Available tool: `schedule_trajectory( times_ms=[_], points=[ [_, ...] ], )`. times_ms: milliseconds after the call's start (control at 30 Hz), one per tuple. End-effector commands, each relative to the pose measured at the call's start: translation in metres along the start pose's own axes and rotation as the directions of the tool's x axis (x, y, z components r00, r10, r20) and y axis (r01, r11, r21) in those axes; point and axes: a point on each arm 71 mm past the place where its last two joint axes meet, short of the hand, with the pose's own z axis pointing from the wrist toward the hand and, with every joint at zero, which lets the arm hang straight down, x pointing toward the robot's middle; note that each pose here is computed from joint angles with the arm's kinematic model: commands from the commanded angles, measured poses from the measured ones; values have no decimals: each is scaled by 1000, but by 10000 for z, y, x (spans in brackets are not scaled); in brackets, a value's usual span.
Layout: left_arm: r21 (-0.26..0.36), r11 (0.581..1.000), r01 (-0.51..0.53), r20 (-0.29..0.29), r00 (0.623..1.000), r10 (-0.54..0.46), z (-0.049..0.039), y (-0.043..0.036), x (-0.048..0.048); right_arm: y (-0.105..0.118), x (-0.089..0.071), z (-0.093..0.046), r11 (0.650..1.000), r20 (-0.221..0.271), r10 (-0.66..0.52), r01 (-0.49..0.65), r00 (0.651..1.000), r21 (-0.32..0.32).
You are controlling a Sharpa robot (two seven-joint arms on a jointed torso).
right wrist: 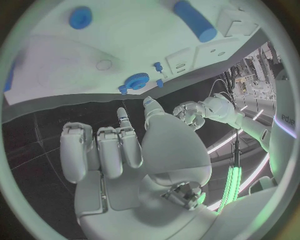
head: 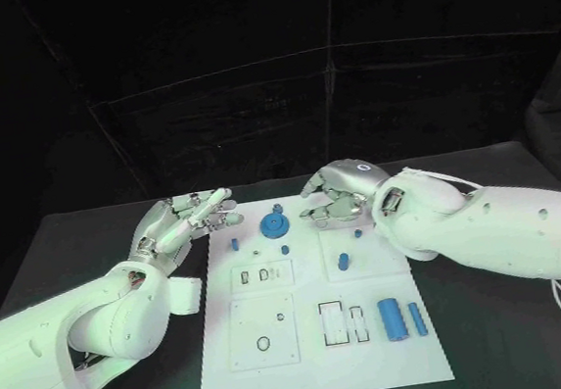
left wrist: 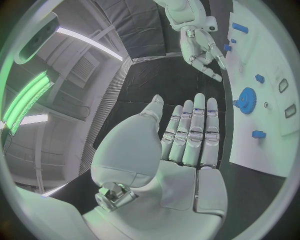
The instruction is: Assemble the parts on the task board
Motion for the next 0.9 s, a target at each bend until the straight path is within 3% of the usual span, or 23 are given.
schedule_trajectory(
  times_ms=[33, 300, 533, 900],
  points=[
    [8, 1000, 5, -13, 1000, -5, 3, -16, 12, -148, -92, -125, 973, 11, 231, -231, 973, -30],
    [10, 1000, 6, -14, 1000, -6, 12, -12, 12, -777, -264, -479, 957, 9, 279, -279, 960, 79],
    [9, 1000, 6, -14, 1000, -5, 21, -7, 7, -1033, -280, -560, 961, -1, 246, -244, 969, 133],
    [8, 1000, 4, -12, 1000, -4, 32, 1, -5, -1174, -100, -600, 951, -43, 261, -249, 964, 180]
  ],
)
